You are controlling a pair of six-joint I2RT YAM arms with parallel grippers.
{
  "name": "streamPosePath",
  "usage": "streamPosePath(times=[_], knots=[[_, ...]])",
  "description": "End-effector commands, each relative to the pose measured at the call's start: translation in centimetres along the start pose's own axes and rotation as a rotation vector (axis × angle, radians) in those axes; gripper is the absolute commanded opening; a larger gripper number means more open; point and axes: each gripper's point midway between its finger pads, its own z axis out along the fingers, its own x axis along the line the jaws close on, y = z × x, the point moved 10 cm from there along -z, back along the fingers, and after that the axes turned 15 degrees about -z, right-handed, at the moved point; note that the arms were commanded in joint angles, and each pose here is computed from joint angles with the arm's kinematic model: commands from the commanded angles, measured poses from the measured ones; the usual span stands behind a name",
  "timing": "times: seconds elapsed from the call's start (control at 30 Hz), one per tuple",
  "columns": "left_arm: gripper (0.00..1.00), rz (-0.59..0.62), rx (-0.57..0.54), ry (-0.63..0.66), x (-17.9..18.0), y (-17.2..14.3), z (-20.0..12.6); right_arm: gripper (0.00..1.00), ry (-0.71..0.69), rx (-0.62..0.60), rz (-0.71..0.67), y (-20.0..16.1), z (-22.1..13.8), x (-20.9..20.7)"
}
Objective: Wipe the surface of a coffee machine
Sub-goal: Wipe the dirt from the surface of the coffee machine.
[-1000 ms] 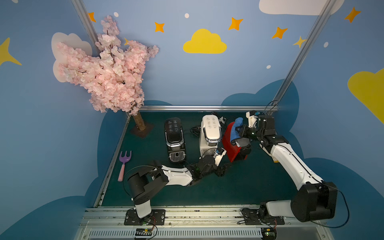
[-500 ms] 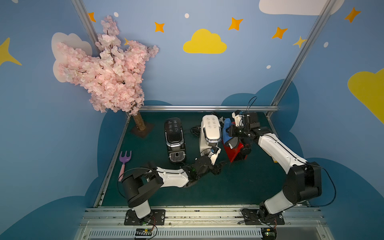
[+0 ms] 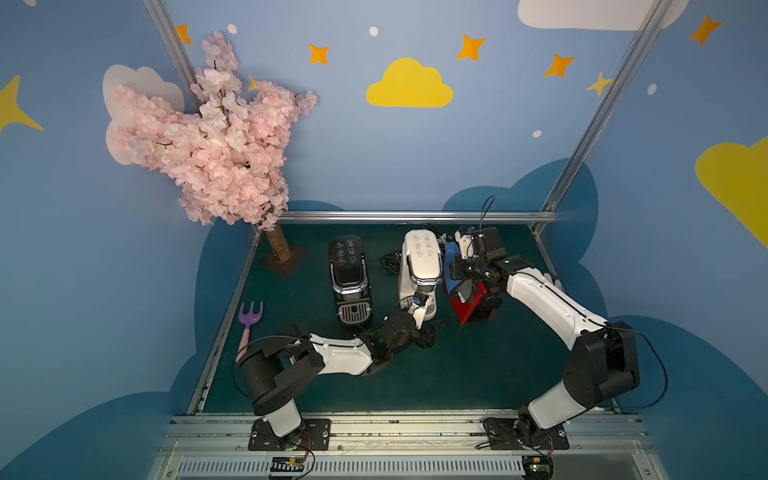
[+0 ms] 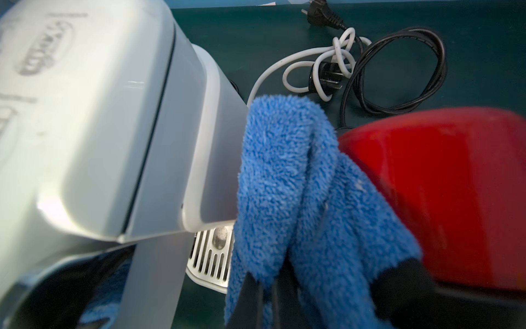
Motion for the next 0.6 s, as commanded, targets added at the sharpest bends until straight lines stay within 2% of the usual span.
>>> streamPosePath(times=[0.0, 0.2, 0.57], knots=[[0.72, -0.008, -0.052, -0.005, -0.2, 1.1, -0.6, 0.0, -0.029, 0.174, 0.009, -3.6, 2.0, 0.1], [0.72, 0.0, -0.066, -0.001, -0.1, 1.4, -1.2, 0.0, -0.024, 0.177, 0.006, -4.2, 2.6, 1.0], [0.72, 0.002, -0.071, 0.004, 0.2, 1.2, -1.6, 0.0, -0.153, 0.17, -0.022, -5.3, 3.0, 1.0]])
